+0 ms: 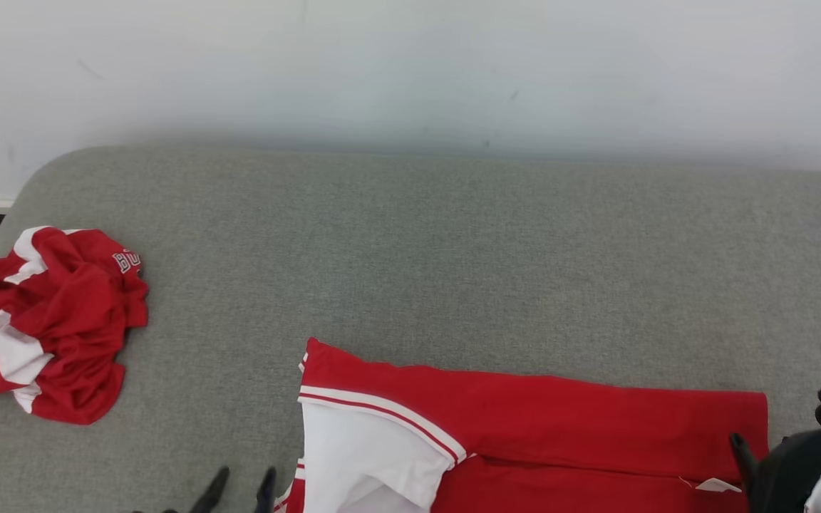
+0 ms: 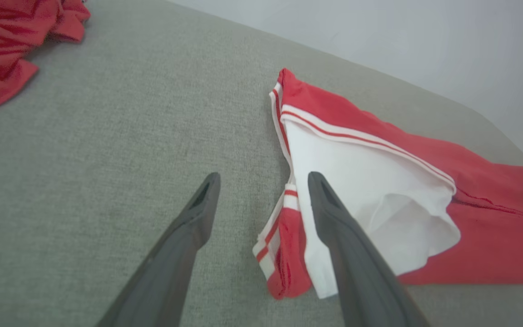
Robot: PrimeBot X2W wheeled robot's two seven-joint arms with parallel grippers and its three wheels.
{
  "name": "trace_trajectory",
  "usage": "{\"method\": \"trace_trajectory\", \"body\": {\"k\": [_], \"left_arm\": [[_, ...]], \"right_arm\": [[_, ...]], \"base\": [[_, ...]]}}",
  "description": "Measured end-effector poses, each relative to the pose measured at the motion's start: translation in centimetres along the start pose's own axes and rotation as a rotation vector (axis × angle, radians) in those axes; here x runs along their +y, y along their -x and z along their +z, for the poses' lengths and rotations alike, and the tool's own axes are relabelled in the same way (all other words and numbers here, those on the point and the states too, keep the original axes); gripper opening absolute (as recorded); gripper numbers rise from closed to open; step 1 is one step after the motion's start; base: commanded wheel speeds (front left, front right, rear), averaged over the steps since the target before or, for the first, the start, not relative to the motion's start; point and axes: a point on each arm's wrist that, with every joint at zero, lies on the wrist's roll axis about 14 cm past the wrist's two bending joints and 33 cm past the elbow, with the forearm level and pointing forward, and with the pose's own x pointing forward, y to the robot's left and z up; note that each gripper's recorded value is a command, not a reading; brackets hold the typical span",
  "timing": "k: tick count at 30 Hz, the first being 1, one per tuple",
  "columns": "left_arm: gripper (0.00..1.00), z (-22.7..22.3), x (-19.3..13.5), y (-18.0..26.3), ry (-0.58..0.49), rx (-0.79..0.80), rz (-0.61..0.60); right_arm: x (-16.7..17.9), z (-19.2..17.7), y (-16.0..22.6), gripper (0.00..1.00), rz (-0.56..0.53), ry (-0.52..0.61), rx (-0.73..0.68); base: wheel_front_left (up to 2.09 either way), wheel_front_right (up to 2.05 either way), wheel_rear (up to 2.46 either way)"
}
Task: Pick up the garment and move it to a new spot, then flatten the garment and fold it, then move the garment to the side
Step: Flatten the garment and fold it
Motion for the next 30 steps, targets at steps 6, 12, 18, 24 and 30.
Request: {"method": "trace_trajectory", "body": {"k": [6, 12, 18, 24, 30], "left_arm": [[1.00, 8.0, -0.2, 0.2, -0.166, -0.267, 0.027], [1.00, 11.5, -0.4, 1.7, -0.232, -0.403, 0.059], [1.00, 11.8, -0.4, 2.1, -0.259, -0.420, 0.070], [1.00, 10.8, -0.3, 1.9, -0.242, -0.394, 0.069], [1.00, 9.9, -0.1, 1.7, -0.239, -0.365, 0.072]], "right_arm": [[1.1, 0.8, 1.8, 1.00, 0.034, -0.124, -0.129], [-0.7, 2.5, 3.2, 1.00, -0.002, -0.211, -0.298], [-1.6, -0.1, 1.9, 1.00, -0.021, -0.292, -0.263], [-1.4, -2.6, -0.1, 1.00, -0.034, -0.300, -0.166], [-0.6, -4.2, -1.6, 1.00, -0.025, -0.305, -0.097]], "base": [[0.00, 0.00, 0.00], [0.00, 0.00, 0.00], [0.00, 0.00, 0.00], [0.00, 0.00, 0.00], [0.00, 0.00, 0.00]]}}
